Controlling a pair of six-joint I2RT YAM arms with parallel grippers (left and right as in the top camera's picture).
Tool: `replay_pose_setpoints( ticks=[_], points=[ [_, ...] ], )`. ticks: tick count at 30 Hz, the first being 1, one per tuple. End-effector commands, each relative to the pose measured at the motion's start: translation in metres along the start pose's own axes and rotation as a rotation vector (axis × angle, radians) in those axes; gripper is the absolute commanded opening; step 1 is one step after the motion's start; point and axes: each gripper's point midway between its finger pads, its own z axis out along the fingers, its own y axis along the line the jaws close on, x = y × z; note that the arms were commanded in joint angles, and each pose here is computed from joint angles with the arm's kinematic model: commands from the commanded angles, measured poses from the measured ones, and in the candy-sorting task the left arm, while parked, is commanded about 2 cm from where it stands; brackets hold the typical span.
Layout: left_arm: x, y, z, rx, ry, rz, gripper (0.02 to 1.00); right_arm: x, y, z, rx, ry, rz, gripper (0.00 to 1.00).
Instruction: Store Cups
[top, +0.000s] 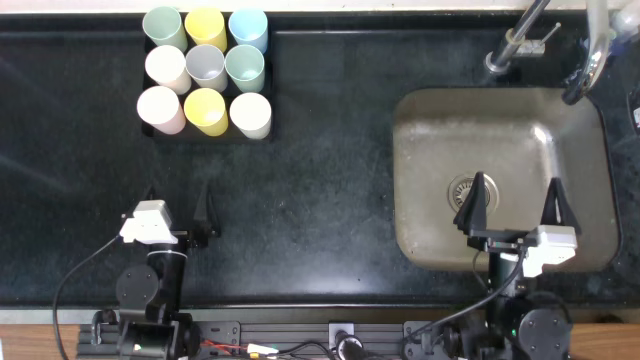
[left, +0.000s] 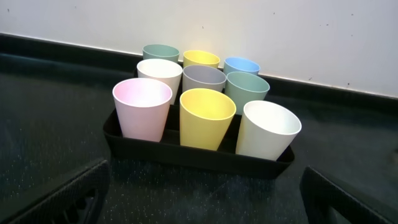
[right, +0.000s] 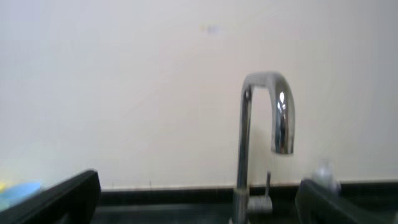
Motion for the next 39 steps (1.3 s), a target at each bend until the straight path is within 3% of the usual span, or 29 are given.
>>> replay_pose_setpoints(
  ticks=[1, 12, 18, 23, 30, 39],
  points=[
    [-0.001, 0.001, -0.001, -0.004, -0.006, 0.018, 1.000, 0.000, 0.005, 0.004, -0.027, -0.064, -0.015, 0.998],
    [-0.001, 0.001, -0.001, -0.004, -0.006, 0.018, 1.000, 0.060, 0.013, 0.005, -0.074, -0.051, -0.021, 0.998],
    [-0.001, 0.001, -0.001, -0.004, -0.006, 0.018, 1.000, 0.108, 0.026, 0.001, -0.156, 0.147, -0.035, 0.998],
    [-0.001, 0.001, -0.001, -0.004, -0.006, 0.018, 1.000, 0.154, 0.025, -0.011, -0.162, 0.342, -0.050, 0.998],
    [-0.001, 0.001, -0.001, -0.004, -0.006, 0.018, 1.000, 0.155, 0.027, -0.011, -0.146, 0.357, 0.094, 0.998],
    [-0.001, 0.001, -0.001, -0.004, -0.006, 0.018, 0.998, 0.155, 0.026, -0.011, -0.142, 0.356, 0.091, 0.993]
  ],
)
